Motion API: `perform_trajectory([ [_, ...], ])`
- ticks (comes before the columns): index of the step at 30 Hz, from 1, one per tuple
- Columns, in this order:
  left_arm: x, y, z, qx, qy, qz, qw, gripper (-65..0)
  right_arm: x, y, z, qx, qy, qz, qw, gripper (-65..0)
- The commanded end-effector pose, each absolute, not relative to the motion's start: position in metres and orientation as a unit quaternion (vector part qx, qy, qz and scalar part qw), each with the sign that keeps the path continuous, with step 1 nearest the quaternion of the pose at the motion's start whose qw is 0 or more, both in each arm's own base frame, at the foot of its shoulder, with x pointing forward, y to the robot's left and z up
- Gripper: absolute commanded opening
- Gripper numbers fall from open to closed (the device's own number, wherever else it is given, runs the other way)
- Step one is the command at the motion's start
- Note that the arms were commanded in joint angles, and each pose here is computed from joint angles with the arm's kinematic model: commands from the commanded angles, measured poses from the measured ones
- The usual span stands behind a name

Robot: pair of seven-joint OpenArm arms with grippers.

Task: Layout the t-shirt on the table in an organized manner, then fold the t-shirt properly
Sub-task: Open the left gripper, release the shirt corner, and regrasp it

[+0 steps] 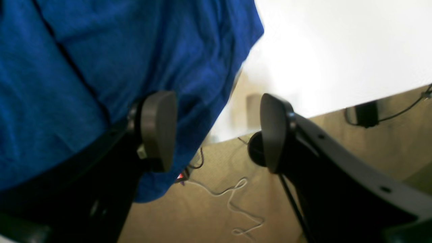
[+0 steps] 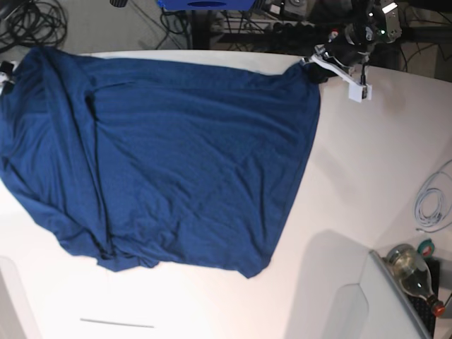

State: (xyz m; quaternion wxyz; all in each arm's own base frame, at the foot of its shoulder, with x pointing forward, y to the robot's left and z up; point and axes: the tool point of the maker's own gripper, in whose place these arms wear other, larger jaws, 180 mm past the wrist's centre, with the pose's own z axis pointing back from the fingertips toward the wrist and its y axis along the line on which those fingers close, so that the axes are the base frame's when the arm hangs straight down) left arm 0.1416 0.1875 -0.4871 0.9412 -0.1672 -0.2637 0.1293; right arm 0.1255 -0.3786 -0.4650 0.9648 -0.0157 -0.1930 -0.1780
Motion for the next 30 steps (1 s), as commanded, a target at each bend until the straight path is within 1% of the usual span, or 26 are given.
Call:
perform_trajectory([
  [1, 0.145, 0.191, -0.481, -0.166, -0.274, 0.125, 0.939, -65.0, 0.137, -0.391, -0.453, -0.026, -0.221, -0.176, 0.959, -27.8],
  [4, 0.145, 0.19, -0.481, -0.166, -0.274, 0.124, 0.939, -65.0, 0.146, -0.39, -0.451, -0.028, -0.247, -0.175, 0.953, -21.0],
  [6, 0.145, 0.192, -0.481, -0.165, -0.274, 0.123, 0.94, -65.0, 0.145, -0.39, -0.454, -0.025, -0.248, -0.178, 0.952, -18.0],
  [14, 0.154, 0.191, -0.467, -0.162, -0.294, 0.11, 0.935, -65.0, 0.128, -0.387, -0.478, 0.002, -0.214, -0.201, 0.956, -18.0],
  [26, 0.153, 0.191, -0.467, -0.162, -0.293, 0.109, 0.936, -65.0, 0.118, -0.372, -0.493, 0.022, -0.193, -0.207, 0.959, -18.5],
  [27, 0.153, 0.191, -0.467, -0.162, -0.293, 0.109, 0.936, -65.0, 0.118, -0.371, -0.493, 0.023, -0.193, -0.208, 0.959, -20.0],
  [28, 0.153, 0.191, -0.467, -0.162, -0.293, 0.109, 0.936, -65.0, 0.118, -0.37, -0.494, 0.024, -0.193, -0.208, 0.959, -23.4],
  [30, 0.153, 0.191, -0.467, -0.162, -0.293, 0.109, 0.936, -65.0, 0.115, -0.369, -0.495, 0.026, -0.183, -0.208, 0.96, -35.4],
])
